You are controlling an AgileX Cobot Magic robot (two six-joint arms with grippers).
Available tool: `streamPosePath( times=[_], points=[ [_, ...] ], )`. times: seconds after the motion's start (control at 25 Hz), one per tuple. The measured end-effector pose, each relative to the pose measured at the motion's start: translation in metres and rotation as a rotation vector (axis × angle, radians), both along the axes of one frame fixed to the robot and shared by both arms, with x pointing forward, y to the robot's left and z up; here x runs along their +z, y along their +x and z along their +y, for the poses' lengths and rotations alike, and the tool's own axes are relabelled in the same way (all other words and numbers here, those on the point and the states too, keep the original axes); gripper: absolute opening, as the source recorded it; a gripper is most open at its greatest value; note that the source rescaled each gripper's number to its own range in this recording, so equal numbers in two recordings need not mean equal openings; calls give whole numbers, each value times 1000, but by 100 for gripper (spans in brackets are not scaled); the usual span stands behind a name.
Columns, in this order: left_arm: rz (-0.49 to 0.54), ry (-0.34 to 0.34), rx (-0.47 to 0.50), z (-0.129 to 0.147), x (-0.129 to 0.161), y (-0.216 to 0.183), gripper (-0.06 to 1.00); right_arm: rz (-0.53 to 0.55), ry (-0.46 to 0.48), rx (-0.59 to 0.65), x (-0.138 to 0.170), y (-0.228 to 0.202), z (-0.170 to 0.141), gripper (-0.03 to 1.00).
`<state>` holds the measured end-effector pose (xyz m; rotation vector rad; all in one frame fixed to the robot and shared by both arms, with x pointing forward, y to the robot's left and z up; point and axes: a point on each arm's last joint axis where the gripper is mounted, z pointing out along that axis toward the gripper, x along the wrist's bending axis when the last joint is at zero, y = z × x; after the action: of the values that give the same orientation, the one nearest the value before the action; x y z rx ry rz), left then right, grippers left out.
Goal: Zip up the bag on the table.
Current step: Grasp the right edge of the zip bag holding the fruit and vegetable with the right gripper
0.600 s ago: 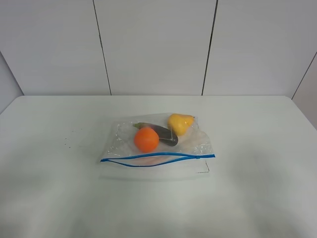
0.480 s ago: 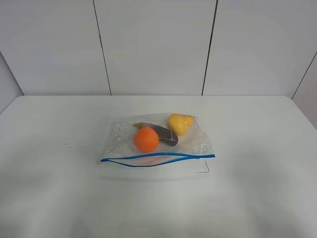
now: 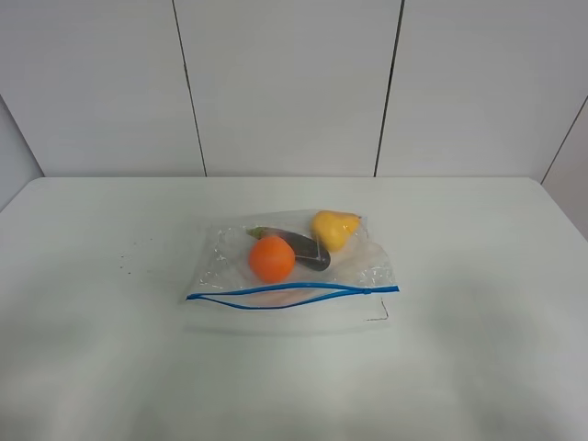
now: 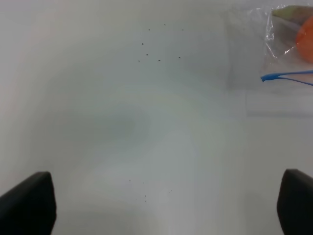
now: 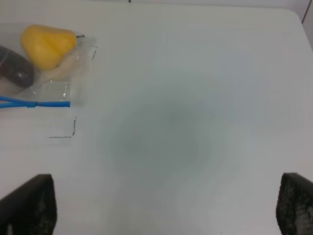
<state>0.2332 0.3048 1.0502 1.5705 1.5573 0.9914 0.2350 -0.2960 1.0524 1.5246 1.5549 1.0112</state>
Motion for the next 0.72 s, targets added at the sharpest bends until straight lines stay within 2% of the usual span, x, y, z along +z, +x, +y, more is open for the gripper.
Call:
streamPosePath(
  times=[0.4,0.56,0.72],
  points=[
    [0,0,0,0,0,0,93,-2,-2,-2,0,0,0,100],
    [0,0,0,0,0,0,93,-39,-27,-19,9,-4,-3,100],
    [0,0,0,0,0,0,93,-39,37,-42,17,-2,-3,100]
  ],
)
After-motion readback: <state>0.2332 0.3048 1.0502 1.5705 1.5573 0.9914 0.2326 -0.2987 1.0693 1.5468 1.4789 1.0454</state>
